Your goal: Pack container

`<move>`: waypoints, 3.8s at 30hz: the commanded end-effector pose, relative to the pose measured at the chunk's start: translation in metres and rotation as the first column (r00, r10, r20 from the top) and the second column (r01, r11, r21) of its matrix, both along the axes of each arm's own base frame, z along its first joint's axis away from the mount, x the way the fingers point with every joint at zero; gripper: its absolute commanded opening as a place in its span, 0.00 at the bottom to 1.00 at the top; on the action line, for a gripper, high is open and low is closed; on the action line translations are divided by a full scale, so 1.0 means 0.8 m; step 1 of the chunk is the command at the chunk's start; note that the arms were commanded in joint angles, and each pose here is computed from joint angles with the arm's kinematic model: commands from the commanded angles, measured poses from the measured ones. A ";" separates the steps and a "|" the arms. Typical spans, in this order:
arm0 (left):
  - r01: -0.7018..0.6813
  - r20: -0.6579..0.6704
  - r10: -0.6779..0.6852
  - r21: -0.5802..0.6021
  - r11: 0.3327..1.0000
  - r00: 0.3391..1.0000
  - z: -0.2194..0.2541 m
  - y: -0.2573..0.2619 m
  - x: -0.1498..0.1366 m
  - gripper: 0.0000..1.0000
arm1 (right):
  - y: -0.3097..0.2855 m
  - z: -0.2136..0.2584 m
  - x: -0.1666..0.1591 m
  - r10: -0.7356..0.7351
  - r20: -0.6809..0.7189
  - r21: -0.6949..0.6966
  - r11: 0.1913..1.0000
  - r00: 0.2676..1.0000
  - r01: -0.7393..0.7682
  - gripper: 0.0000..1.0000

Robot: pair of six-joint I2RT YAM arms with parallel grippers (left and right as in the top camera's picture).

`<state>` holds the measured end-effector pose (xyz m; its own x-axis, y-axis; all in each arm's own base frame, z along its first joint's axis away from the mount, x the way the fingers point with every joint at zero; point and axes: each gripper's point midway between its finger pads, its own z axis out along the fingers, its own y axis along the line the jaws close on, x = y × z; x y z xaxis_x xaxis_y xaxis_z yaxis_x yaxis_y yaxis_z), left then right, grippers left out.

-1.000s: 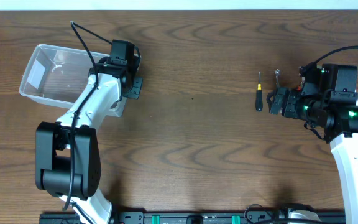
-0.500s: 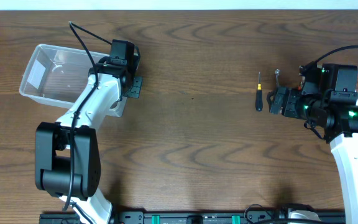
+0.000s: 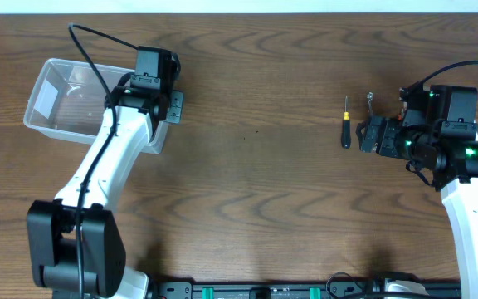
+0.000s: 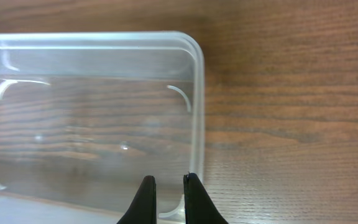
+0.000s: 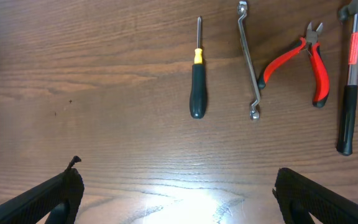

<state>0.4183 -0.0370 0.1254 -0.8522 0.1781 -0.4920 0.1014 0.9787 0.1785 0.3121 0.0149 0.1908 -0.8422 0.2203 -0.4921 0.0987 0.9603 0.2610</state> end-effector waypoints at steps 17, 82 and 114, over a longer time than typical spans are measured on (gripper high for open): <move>-0.162 0.290 0.152 0.008 0.987 0.945 0.142 0.092 -0.007 0.89 | 0.094 0.029 0.005 0.196 0.084 0.165 0.964 0.977 -0.208 0.96; -0.202 0.190 0.179 0.108 0.973 0.965 -0.039 0.346 0.048 0.51 | 0.281 -0.067 0.023 0.456 0.004 0.217 0.869 0.890 -0.446 0.99; -0.217 0.133 0.212 0.027 0.976 0.968 -0.062 0.333 0.038 0.44 | 0.281 -0.067 0.023 0.453 0.003 0.219 0.869 0.891 -0.443 0.99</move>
<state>0.4461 0.2346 0.0806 -0.8101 0.0497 -0.5841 -0.1325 0.9551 0.2651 0.3298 0.2352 0.1223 -0.9075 -0.0992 -0.4082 -0.2955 0.8415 0.4523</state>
